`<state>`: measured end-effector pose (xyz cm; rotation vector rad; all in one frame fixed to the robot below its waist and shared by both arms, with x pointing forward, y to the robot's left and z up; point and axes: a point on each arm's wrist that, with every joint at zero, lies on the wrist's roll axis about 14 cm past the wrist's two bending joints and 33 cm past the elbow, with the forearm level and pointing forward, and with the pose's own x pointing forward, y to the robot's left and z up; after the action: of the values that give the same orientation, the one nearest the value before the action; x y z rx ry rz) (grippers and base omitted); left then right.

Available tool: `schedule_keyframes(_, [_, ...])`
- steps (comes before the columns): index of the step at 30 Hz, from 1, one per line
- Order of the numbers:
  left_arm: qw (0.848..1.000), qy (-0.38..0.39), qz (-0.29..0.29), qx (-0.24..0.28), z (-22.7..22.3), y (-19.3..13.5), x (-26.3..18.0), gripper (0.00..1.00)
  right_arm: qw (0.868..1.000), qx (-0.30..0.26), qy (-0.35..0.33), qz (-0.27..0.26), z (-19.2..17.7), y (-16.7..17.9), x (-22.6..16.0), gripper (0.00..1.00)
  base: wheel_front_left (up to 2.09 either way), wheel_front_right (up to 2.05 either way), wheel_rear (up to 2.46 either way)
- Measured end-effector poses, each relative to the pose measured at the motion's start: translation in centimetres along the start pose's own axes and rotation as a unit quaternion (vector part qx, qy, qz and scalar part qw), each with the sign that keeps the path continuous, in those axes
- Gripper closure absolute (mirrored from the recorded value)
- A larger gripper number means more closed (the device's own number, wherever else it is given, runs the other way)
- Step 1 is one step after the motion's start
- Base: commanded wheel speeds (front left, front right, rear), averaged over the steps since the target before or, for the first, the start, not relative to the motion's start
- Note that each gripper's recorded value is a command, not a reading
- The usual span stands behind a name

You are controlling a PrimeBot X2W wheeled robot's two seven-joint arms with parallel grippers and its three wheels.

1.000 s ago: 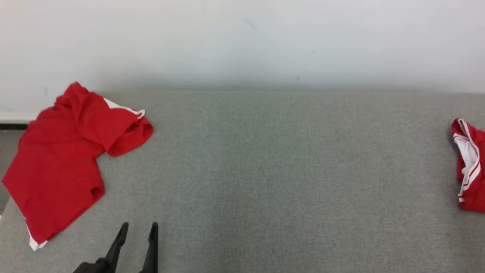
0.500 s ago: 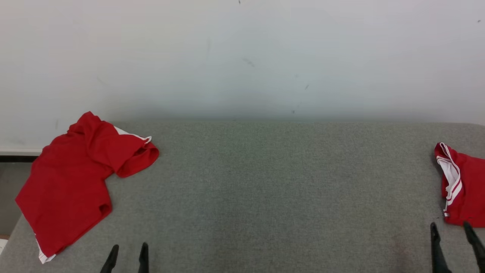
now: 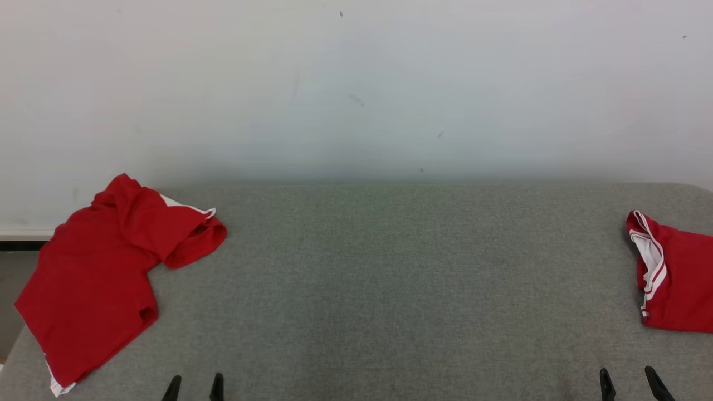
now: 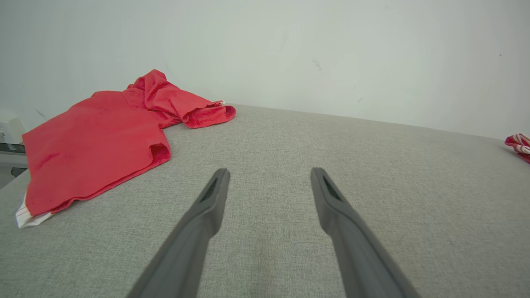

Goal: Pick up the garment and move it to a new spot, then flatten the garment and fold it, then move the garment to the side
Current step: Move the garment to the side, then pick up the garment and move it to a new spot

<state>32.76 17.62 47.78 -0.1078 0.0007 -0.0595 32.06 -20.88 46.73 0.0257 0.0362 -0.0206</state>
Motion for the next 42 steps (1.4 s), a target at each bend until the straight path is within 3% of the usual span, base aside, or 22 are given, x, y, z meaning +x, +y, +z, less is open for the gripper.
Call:
schedule_keyframes(17, [1.000, -0.002, 0.025, -0.003, 0.0, 1.4, -1.0, 0.00, 0.999, 0.009, 0.011, 0.033, -0.6, 2.1, 0.9, 0.00, 0.00, 0.00, 0.00])
schedule_keyframes(27, [0.995, -0.013, 0.098, 0.000, 0.4, 5.3, -4.7, 0.00, 0.993, 0.015, 0.016, 0.113, -0.6, 7.3, 2.8, 0.00, 0.00, 0.00, 0.00])
schedule_keyframes(37, [0.980, -0.022, 0.200, 0.001, 0.4, 10.2, -11.0, 0.00, 0.973, 0.010, 0.019, 0.229, -0.3, 15.2, 3.8, 0.00, 0.00, 0.00, 0.00])
schedule_keyframes(42, [0.975, -0.027, 0.222, -0.006, 0.4, 11.1, -12.2, 0.00, 0.968, 0.005, 0.020, 0.251, -0.3, 16.7, 3.8, 0.00, 0.00, 0.00, 0.00])
